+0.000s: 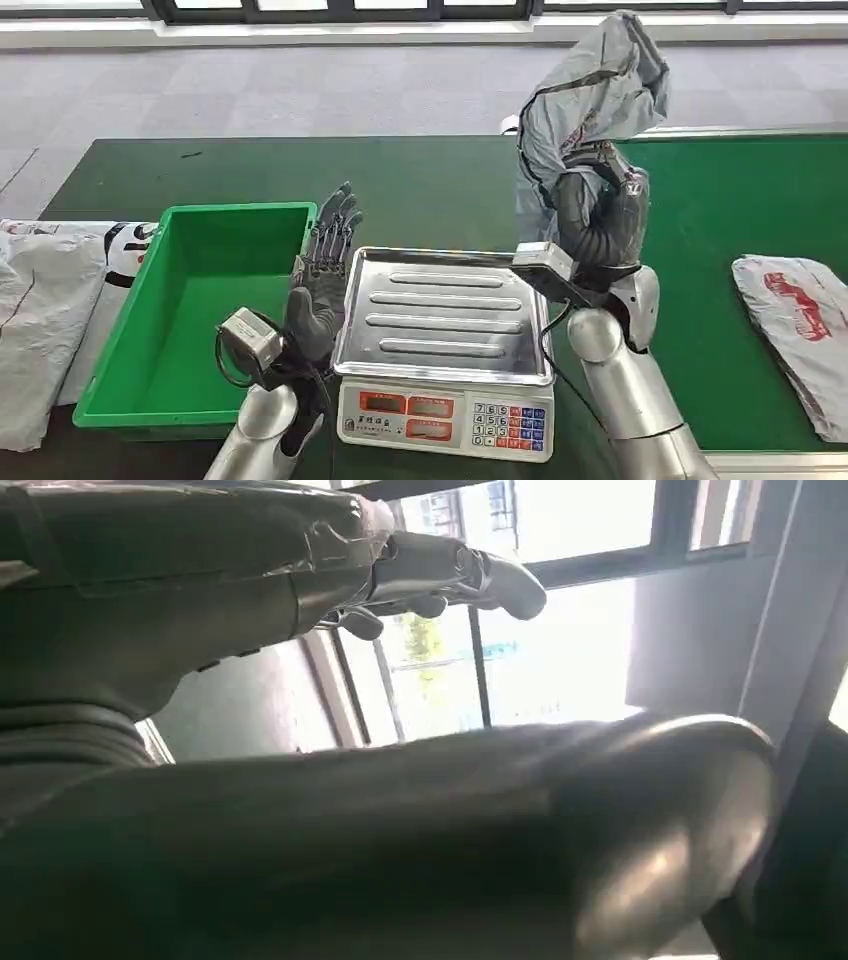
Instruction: Moved the parcel from conveyor to table for the left to box.
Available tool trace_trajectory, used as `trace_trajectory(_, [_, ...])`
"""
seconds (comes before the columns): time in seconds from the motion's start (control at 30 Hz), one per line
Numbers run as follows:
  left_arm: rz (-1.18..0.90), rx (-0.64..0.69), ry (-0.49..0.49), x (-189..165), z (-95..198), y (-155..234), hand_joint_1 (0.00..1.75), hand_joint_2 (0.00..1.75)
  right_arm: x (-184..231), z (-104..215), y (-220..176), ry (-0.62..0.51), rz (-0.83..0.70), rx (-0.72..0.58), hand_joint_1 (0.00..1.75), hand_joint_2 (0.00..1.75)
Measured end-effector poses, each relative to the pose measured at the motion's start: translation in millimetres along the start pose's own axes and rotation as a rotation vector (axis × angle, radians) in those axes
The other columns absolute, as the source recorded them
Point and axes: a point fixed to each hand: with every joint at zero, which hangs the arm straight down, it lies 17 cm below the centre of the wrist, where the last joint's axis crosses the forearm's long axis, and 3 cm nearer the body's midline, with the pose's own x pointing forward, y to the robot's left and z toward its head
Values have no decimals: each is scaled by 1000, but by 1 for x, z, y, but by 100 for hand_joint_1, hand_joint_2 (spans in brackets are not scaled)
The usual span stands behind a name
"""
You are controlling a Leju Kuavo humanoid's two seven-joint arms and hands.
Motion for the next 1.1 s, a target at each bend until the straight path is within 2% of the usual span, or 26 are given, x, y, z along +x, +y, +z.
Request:
trace_trajectory(0.83, [-1, -3, 5, -3, 0, 0, 0, 0, 12, -2, 10, -2, -40, 12, 175, 175])
trace_trajectory(0.97, [-3, -5, 0, -1, -2, 0, 0, 0, 11, 2, 29, 42, -103, 70, 175, 175])
trace_trajectory(1.1, [-7, 2, -3, 0, -3, 1, 0, 0, 12, 26, 77, 130, -230, 215, 175, 175])
